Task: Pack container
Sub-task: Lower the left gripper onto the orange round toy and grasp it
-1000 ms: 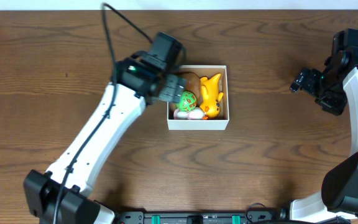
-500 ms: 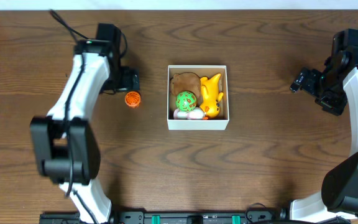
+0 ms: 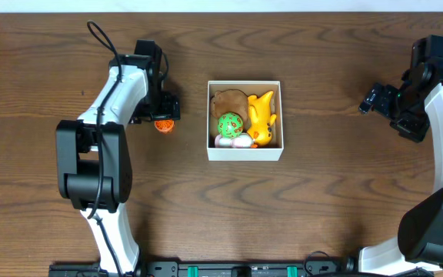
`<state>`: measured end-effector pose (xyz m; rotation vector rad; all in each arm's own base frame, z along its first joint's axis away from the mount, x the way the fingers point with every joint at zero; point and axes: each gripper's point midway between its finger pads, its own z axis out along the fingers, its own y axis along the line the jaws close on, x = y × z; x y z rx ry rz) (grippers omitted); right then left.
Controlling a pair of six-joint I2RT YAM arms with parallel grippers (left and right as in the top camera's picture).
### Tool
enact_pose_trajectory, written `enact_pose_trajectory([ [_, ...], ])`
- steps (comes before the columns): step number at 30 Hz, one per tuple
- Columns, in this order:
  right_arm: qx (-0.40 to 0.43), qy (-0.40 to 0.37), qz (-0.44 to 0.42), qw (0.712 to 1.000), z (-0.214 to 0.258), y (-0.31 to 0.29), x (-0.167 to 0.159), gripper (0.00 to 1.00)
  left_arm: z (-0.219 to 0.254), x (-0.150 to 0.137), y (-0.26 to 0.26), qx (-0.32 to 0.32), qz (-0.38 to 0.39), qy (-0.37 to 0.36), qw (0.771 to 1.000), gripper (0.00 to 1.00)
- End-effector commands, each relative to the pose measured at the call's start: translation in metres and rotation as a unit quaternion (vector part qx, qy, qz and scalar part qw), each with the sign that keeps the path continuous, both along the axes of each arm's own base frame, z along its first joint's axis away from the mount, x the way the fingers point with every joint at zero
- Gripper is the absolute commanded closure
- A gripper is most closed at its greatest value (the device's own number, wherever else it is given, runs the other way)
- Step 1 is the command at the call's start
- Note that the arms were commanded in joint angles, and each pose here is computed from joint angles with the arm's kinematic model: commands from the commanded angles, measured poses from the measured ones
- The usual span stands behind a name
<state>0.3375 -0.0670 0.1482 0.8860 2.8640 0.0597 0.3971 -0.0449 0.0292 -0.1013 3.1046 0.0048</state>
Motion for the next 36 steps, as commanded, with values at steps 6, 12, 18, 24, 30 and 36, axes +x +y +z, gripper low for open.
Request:
enact_pose_trajectory([
  [6,-0.009,-0.011,0.004,1.000,0.009,-0.002,0.000,0.01,-0.008,0.000,-0.016,-0.002,-0.035,0.000,0.999,0.08],
  [12,-0.008,-0.007,0.004,1.000,0.008,-0.001,-0.002,0.01,-0.011,0.005,-0.013,0.003,-0.032,-0.006,0.999,0.08],
  [18,-0.008,-0.007,0.004,1.000,0.008,-0.001,-0.002,0.01,-0.024,0.003,-0.013,0.004,-0.033,0.007,0.999,0.08],
  [24,-0.007,-0.005,0.004,1.000,0.008,-0.001,-0.003,0.01,-0.038,-0.003,-0.012,0.007,-0.032,0.028,0.999,0.10],
  [30,-0.007,-0.003,0.004,1.000,0.008,-0.001,-0.004,0.01,-0.038,-0.003,-0.012,0.007,-0.033,0.028,0.999,0.18],
  [36,-0.007,-0.003,0.004,1.000,0.008,-0.001,-0.004,0.01,-0.038,-0.004,-0.012,0.007,-0.032,0.031,0.999,0.36],
])
